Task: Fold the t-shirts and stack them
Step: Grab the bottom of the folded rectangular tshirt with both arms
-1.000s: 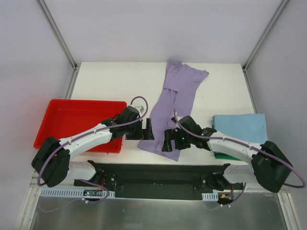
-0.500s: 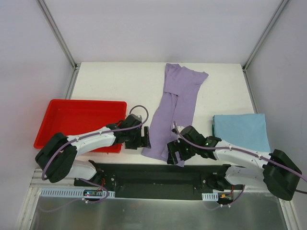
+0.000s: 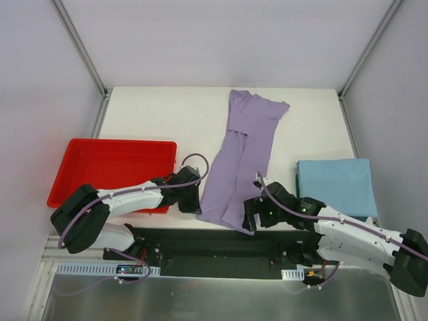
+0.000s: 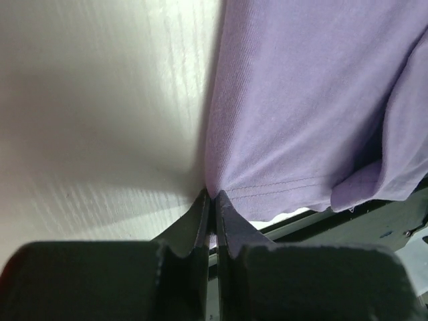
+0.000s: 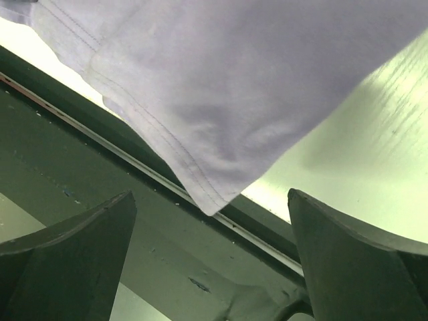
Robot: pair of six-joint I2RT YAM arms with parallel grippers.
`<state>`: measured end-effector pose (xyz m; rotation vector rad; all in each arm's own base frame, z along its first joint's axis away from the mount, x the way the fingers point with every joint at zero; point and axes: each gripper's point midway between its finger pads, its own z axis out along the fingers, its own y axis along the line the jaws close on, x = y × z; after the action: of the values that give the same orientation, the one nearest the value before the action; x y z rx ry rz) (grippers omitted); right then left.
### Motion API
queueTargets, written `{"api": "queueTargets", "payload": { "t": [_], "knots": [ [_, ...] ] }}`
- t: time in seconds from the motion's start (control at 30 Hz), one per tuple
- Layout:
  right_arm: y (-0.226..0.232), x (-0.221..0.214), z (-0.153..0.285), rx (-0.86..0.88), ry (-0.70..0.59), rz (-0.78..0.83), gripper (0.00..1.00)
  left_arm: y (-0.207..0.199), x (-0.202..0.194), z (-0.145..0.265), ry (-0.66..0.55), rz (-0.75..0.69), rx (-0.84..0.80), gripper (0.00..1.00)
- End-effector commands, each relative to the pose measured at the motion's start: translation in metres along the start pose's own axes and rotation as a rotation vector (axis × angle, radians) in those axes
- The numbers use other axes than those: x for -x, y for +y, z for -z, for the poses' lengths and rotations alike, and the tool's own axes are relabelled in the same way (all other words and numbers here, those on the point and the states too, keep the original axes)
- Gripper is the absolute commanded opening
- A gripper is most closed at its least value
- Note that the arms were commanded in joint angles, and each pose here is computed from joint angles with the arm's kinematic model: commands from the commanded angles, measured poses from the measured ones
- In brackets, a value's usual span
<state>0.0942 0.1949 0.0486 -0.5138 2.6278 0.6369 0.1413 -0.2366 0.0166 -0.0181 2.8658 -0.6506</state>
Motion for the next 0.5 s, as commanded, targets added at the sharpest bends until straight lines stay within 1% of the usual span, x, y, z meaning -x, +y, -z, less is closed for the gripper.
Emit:
{"api": "queueTargets", "payload": {
  "t": [0.0, 0.1, 0.23, 0.33, 0.4, 0.47],
  "knots": [
    [-0.005, -0.016, 0.001, -0.033, 0.034, -0.152, 0.99, 0.013, -0.014, 0.005, 0.001, 0.020, 0.041, 0.00],
    [-0.002, -0.023, -0.004, -0.036, 0.058, -0.245, 0.92, 0.008, -0.014, 0.006, -0.008, 0.008, 0.037, 0.00],
    [0.016, -0.025, -0.012, 0.052, 0.084, -0.285, 0.79, 0.005, -0.012, 0.005, -0.017, 0.007, 0.039, 0.00],
    [0.016, -0.033, -0.015, 0.034, 0.118, -0.320, 0.77, 0.005, -0.011, 0.006, -0.023, 0.009, 0.040, 0.00],
    [0.012, -0.037, -0.019, 0.014, 0.126, -0.342, 0.73, 0.006, -0.011, 0.006, -0.029, 0.012, 0.044, 0.00],
    [0.013, -0.039, -0.023, 0.018, 0.131, -0.364, 0.66, 0.007, -0.010, 0.005, -0.030, 0.015, 0.047, 0.00]
  ]
}}
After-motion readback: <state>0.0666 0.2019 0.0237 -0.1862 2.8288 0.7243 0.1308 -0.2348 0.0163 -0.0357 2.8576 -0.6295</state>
